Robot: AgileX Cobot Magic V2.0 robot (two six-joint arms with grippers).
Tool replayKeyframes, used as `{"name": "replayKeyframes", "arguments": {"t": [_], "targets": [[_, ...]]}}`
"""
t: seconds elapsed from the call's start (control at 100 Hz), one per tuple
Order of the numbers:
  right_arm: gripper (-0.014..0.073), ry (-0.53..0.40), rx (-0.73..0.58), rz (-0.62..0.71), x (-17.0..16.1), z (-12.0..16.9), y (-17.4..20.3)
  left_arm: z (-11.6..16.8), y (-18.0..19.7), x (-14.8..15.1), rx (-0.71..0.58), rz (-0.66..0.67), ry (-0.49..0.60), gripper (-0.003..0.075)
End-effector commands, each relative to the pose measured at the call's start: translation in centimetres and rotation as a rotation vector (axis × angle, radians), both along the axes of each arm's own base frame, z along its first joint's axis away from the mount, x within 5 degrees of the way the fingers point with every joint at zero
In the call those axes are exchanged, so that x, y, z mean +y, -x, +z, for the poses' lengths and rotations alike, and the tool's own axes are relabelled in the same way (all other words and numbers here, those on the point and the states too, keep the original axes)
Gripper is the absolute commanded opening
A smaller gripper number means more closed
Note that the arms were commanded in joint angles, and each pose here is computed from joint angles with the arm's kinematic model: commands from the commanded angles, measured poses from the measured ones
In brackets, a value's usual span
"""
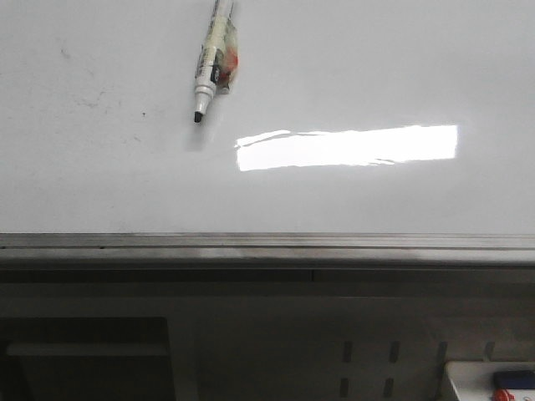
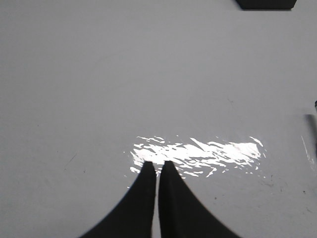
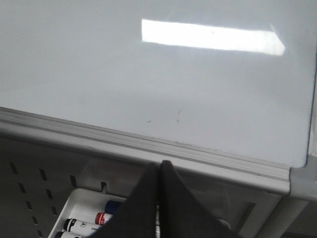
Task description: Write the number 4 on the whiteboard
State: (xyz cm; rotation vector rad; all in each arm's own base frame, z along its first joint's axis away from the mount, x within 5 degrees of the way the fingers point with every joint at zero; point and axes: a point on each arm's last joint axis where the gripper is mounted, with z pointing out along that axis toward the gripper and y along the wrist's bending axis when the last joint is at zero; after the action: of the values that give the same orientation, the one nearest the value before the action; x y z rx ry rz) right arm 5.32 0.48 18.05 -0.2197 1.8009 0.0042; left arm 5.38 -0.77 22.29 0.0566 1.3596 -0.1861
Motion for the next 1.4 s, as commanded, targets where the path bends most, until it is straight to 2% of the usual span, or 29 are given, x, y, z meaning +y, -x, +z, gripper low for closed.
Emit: {"name": "replayKeyframes", "arguments": {"t": [0.0, 0.73, 0.85, 1.02, 1.17, 1.39], "targets": [[-0.0064, 0.018, -0.009, 0.002, 0.0, -0.6, 0.0, -0.3, 0.2, 0.1, -0.058, 0.007, 0.026, -0.0020], [-0.0064, 0.018, -0.009, 0.002, 0.0, -0.6, 0.0, -0.3, 0.2, 0.1, -0.058, 0.007, 0.026, -0.0020], [-0.0064, 0.025, -0.065, 0.010, 0.0, -0.1, -0.1, -0.3, 0.2, 0.1, -0.058, 0.007, 0.026, -0.0020], [-0.0064, -0.003, -0.240, 0.039, 0.4, 1.5, -0.2, -0.3, 0.2, 0.1, -0.058, 0.007, 0.026, -0.0020], [-0.0064, -0.102, -0.394, 0.058, 0.6, 3.0, -0.1, -0.3, 0.2, 0.1, -0.058, 0.007, 0.026, -0.0020], [-0.0064, -0.133, -0.315, 0.045, 0.5, 2.3, -0.2, -0.3, 0.2, 0.1, -0.055, 0.006, 0.040, -0.0020]]}}
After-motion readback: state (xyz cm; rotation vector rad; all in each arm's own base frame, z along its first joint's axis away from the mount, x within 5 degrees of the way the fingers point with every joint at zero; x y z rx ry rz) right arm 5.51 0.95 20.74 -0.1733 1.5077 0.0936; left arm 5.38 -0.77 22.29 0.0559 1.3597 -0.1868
